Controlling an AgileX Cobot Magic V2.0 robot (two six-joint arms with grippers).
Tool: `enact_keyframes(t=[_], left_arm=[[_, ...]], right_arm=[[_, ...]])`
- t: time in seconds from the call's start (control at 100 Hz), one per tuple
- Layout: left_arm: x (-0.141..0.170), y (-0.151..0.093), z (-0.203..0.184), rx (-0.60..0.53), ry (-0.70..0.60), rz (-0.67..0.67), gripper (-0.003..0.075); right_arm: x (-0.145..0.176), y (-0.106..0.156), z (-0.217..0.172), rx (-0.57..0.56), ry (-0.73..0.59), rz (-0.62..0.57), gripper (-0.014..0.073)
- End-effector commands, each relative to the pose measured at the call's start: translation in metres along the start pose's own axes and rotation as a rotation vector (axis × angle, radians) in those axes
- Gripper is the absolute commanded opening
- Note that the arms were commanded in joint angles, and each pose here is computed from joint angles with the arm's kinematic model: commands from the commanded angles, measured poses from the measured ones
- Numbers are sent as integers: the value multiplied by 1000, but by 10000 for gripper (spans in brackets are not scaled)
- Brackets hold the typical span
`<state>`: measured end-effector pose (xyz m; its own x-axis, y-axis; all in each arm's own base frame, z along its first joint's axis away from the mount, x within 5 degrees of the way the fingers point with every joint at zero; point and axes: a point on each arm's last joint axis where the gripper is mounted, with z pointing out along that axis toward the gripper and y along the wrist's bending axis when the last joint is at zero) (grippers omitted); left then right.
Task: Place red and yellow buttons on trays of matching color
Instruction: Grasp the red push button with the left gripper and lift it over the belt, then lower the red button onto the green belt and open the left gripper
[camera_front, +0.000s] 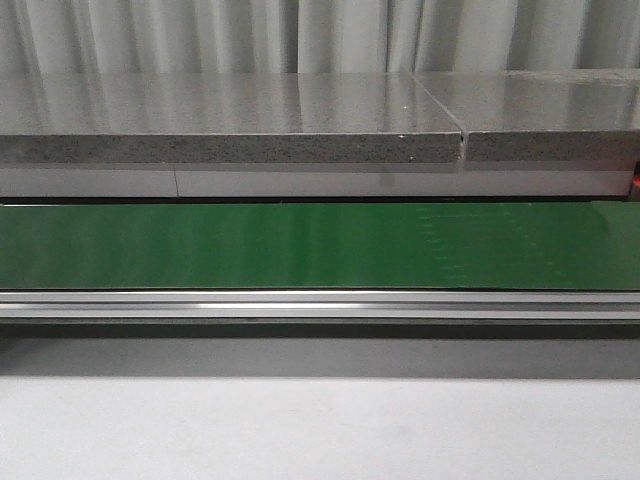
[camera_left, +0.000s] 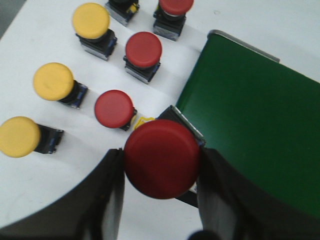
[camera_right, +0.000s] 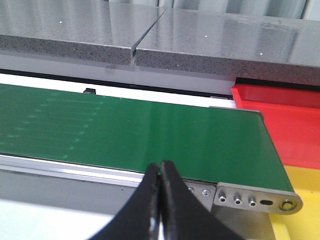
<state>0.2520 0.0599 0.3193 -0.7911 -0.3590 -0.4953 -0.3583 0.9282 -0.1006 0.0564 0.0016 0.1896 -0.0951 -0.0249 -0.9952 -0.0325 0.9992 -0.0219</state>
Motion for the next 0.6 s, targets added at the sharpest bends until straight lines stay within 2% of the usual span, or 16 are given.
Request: enact_keyframes(t=[0.0, 0.26, 0.43, 0.59], left_arm=[[-11, -14, -7, 44, -72, 38, -19], [-25, -36, 10, 44, 1, 135, -19], [-39, -46, 18, -10, 60, 206, -19], [-43, -54, 25, -8, 86, 228, -19]], right_arm=[[-11, 0, -2, 2, -106, -11, -68], [-11, 0, -2, 2, -105, -11, -68], [-11, 0, -2, 2, -105, -11, -68], [-11, 0, -2, 2, -105, -11, -68]])
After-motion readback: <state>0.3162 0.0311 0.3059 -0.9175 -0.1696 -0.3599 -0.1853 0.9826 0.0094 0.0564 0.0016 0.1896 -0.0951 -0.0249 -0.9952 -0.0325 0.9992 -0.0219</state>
